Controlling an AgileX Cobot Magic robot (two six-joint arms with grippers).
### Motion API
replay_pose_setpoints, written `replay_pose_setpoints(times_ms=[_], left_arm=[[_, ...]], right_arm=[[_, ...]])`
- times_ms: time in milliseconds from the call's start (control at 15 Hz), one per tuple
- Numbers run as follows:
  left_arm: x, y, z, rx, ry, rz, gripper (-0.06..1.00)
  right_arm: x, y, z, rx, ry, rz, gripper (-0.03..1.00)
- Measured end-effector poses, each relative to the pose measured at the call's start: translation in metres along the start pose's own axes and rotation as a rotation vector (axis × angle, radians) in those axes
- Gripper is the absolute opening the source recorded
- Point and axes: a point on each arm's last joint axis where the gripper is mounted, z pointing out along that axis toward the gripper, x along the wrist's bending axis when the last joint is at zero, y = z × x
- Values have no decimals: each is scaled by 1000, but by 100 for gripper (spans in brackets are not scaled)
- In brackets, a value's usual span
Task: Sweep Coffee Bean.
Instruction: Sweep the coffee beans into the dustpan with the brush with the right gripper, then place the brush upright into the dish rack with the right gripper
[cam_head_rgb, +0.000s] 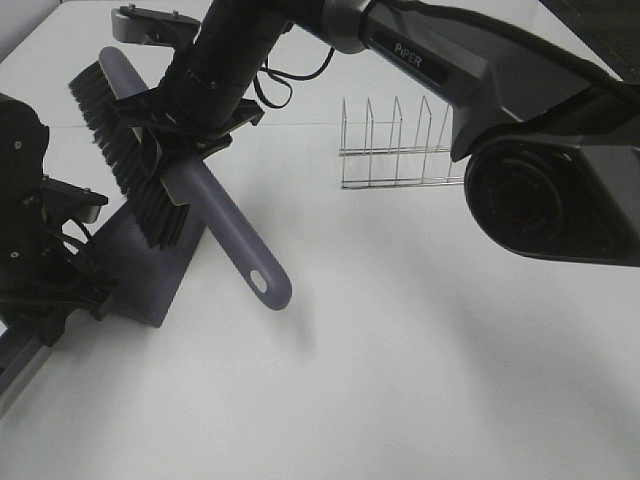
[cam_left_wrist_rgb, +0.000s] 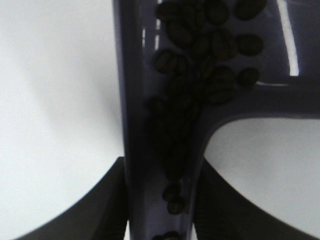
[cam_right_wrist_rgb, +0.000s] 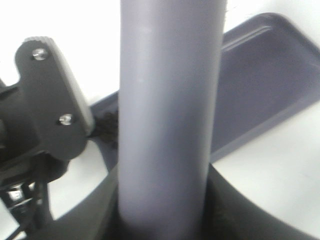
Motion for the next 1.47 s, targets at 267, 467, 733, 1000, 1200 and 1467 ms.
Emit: replay_pose_setpoints(times_ms=[267,467,733,1000,1200,1467], left_arm=[[-1,0,-3,-5,-21,-23,33],[-3,-1,-7,-12,-44,-45,33],[-4,-2,-17,-39,-69,-67,33],[-4,-3,-25,-64,-89,-93,33],[-7,-2,-25,-71,-120,-143,33],[-8,-2,-26,-74,-143,-193,33]], right_arm=[[-1,9,-39,-51,-159,30,36],[13,12,-77,-97,-169,29,36],[18,-8,-117,-48,-281,32,36],[13,-39,-149,9,-451,92,36],[12,-69,-155,87,-490,120,36],[-13,-118,-162,183,-539,305,36]])
